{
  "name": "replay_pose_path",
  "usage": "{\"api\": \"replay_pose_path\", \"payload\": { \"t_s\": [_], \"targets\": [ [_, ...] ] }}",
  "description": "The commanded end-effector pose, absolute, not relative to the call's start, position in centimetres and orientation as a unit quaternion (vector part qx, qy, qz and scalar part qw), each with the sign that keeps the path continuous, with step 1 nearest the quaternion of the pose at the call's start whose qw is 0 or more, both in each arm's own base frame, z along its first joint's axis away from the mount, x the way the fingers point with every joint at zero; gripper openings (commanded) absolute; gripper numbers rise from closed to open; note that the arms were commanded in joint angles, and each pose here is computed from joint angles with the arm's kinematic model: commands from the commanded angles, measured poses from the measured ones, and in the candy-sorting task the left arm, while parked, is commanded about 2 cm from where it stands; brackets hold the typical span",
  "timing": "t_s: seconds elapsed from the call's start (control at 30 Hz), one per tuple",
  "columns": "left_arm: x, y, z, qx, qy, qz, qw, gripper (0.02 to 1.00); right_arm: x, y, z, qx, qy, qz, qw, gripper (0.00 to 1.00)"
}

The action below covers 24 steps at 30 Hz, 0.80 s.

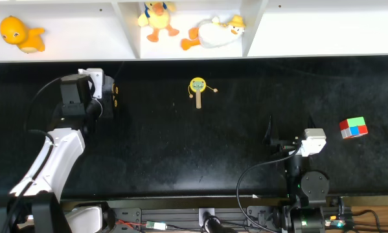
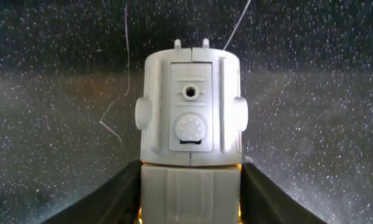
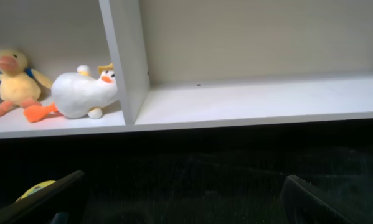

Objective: Store Toys

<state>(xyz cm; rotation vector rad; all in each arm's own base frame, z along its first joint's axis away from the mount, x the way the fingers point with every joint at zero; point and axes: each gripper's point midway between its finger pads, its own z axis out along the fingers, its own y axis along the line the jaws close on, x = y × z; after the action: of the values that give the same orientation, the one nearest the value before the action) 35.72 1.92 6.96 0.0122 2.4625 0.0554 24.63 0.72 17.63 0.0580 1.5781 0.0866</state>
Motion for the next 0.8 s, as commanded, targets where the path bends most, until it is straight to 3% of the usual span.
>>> {"api": "replay_pose_path", "payload": {
  "t_s": [0.03,0.17,0.5,0.8],
  "targets": [
    [36.5,1.8,7.7,0.014,0.939,0.028,0.343,0.375,24.7,0.5,17.3,0.031,0.709,0.035,0.703,0.996],
    [36.7,1.8,7.9,0.014,0.937,0.028,0.348,0.305,24.7,0.5,17.3,0.031,0.709,0.035,0.703,0.996],
    [36.1,1.8,10.6,0.014,0.927,0.029,0.373,0.27,24.7,0.5,17.3,0.031,0.709,0.035,0.703,0.996],
    [34.6,1.8,15.1,0.013,0.907,0.032,0.42,0.259,24.7,0.5,17.3,0.031,0.709,0.035,0.703,0.996]
  ]
}}
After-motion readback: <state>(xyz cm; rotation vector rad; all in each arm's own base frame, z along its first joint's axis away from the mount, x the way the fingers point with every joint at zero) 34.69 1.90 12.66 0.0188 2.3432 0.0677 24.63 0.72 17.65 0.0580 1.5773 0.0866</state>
